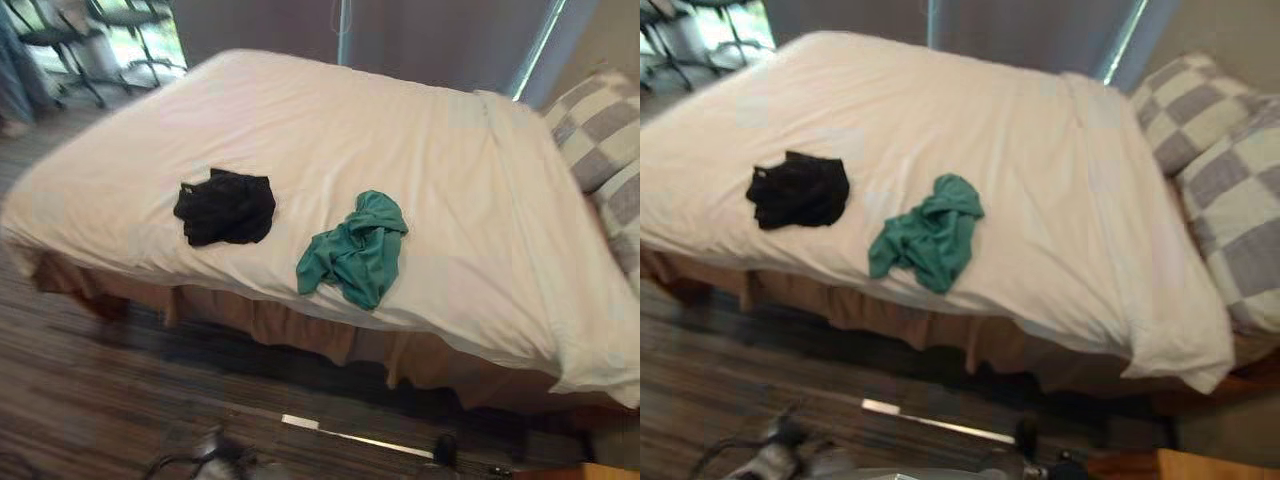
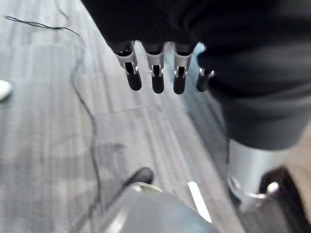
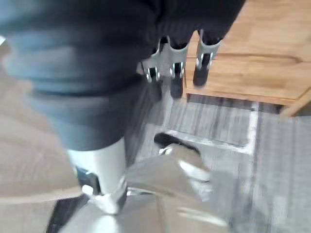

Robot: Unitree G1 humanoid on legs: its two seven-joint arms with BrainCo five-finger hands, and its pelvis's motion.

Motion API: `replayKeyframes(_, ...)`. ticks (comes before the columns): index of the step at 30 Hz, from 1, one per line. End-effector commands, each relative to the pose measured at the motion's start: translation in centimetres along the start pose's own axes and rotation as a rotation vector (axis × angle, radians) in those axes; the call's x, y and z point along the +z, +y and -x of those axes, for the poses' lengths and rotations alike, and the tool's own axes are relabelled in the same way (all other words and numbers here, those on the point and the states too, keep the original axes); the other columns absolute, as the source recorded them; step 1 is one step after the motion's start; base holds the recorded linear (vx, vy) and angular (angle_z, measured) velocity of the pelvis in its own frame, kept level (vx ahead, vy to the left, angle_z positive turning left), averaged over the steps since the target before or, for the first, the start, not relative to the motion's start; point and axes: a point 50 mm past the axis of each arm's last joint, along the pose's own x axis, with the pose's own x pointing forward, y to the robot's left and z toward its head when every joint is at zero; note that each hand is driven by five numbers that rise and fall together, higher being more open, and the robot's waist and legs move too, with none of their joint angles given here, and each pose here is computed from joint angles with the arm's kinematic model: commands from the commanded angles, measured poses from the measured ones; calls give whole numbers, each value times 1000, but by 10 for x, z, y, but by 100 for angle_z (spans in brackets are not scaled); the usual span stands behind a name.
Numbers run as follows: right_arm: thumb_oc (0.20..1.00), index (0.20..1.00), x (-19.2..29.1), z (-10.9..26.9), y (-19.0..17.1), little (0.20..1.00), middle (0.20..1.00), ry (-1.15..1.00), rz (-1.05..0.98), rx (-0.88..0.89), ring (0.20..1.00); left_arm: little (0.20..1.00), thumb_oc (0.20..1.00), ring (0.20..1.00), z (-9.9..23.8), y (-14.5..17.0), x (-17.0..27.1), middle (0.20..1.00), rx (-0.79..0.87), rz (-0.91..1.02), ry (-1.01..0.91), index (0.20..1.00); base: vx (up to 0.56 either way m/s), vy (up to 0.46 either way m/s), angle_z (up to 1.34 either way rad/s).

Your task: Tidy up the quilt and then pick up the clothes from the bed and put them into the laundry hamper.

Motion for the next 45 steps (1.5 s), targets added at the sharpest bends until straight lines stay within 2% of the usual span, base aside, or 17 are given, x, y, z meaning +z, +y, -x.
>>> replayKeyframes(1,1000,1000,65,-3,-6,1000,1000,-207,36,6,1000,1000,1000,1000,-2,4,34,1000,-9,-55,-121,1000,116,487,-23)
replayKeyframes(4,1000,1000,72,-2,-2,1000,1000,-243,57,13,1000,1000,1000,1000,-3,6,32,1000,-8,-87,-114,1000,240,332,18)
replayKeyframes(9,1000,1000,80,-1,-8,1000,1000,-281,78,3,1000,1000,1000,1000,2,-14,46,1000,-52,-73,-164,1000,219,200,1)
replayKeyframes(10,1000,1000,85,-2,-17,1000,1000,-283,123,-22,1000,1000,1000,1000,7,-24,63,1000,-81,-57,-229,1000,114,162,-4)
replayKeyframes(14,1000,1000,100,-3,-27,1000,1000,-306,192,-69,1000,1000,1000,1000,12,-16,104,1000,-44,-61,-375,1000,153,175,13)
replayKeyframes(19,1000,1000,113,-1,-26,1000,1000,-348,227,-65,1000,1000,1000,1000,11,-20,102,1000,-35,-99,-363,1000,273,451,-31)
replayKeyframes(26,1000,1000,91,-5,-28,1000,1000,-269,225,-59,1000,1000,1000,1000,9,-22,94,1000,-56,-209,-351,1000,276,402,-45)
replayKeyframes(29,1000,1000,99,-3,-13,1000,1000,-282,147,-19,1000,1000,1000,1000,4,2,93,1000,2,-190,-330,1000,128,287,-24)
replayKeyframes(32,1000,1000,113,2,-8,1000,1000,-364,142,-16,1000,1000,1000,1000,3,9,90,1000,25,-132,-318,1000,230,312,-79)
replayKeyframes(37,1000,1000,113,4,-32,1000,1000,-393,96,-127,1000,1000,1000,1000,-3,24,64,1000,84,107,-199,1000,192,98,26)
replayKeyframes(39,1000,1000,113,7,-61,1000,1000,-415,56,-225,1000,1000,1000,1000,-6,41,39,1000,152,220,-116,1000,88,3,54)
replayKeyframes(40,1000,1000,114,7,-61,1000,1000,-415,56,-224,1000,1000,1000,1000,-6,41,39,1000,153,220,-116,1000,173,1,4)
replayKeyframes(41,1000,1000,111,17,-101,1000,1000,-470,-16,-366,1000,1000,1000,1000,-5,70,22,1000,260,294,-115,1000,112,-9,-21)
replayKeyframes(42,1000,1000,111,17,-101,1000,1000,-470,-16,-366,1000,1000,1000,1000,-5,70,22,1000,260,294,-114,1000,272,14,-19)
replayKeyframes(43,1000,1000,110,35,-145,1000,1000,-541,-63,-525,1000,1000,1000,1000,3,115,22,1000,405,271,-210,1000,201,28,2)
replayKeyframes(44,1000,1000,112,46,-162,1000,1000,-583,-47,-599,1000,1000,1000,1000,9,135,29,1000,474,243,-269,1000,188,25,2)
replayKeyframes(45,1000,1000,111,46,-162,1000,1000,-582,-47,-599,1000,1000,1000,1000,9,135,29,1000,474,242,-268,1000,136,21,8)
